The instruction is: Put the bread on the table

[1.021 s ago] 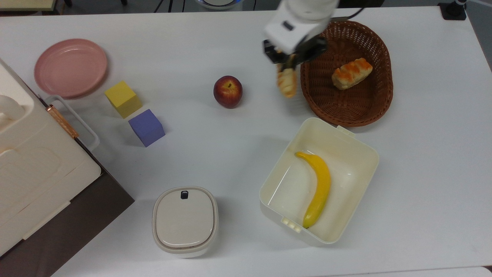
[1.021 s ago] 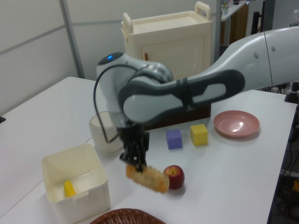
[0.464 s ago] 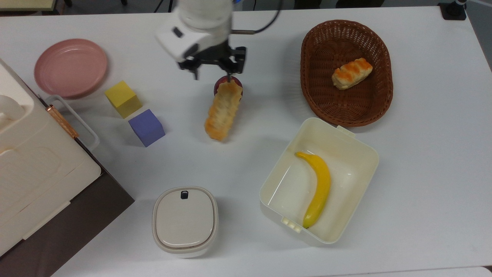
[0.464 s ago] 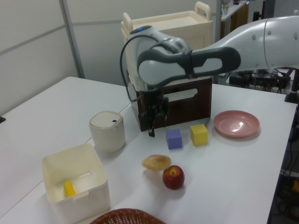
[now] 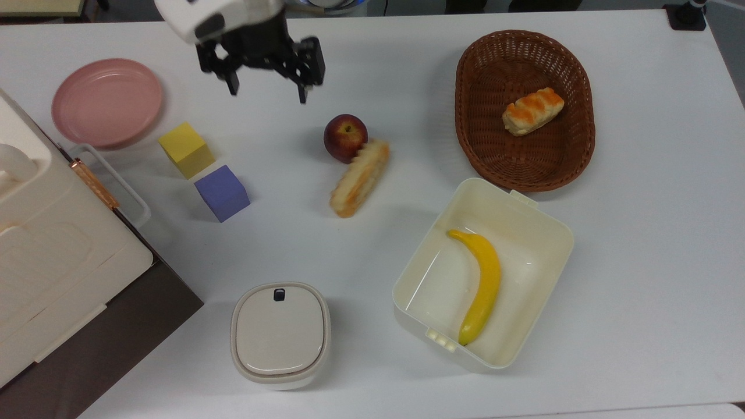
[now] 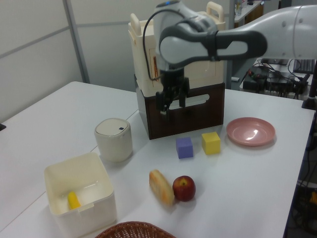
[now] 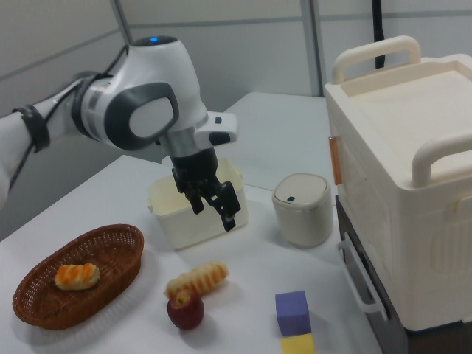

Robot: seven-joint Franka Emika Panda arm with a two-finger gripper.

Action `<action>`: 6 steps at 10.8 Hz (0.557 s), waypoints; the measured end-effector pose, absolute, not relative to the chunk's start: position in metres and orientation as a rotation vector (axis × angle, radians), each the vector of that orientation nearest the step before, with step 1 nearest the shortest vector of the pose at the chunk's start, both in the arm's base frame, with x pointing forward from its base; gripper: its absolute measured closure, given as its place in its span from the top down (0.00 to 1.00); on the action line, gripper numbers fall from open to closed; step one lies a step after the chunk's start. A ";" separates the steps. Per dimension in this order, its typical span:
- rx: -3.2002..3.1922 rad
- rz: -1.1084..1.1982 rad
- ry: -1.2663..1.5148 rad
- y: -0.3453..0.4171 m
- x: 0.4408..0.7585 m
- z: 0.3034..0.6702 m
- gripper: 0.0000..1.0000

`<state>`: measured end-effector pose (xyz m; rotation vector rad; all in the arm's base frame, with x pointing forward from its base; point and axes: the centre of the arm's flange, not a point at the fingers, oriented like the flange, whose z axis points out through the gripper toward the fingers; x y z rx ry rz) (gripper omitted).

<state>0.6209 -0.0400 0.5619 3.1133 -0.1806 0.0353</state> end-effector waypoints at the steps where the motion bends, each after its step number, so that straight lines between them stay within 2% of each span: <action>1: 3.114 0.036 -0.192 -0.047 0.611 0.577 1.00; 4: 3.123 0.004 -0.142 -0.059 0.586 0.606 1.00; 6: 3.123 -0.003 -0.137 -0.058 0.585 0.605 1.00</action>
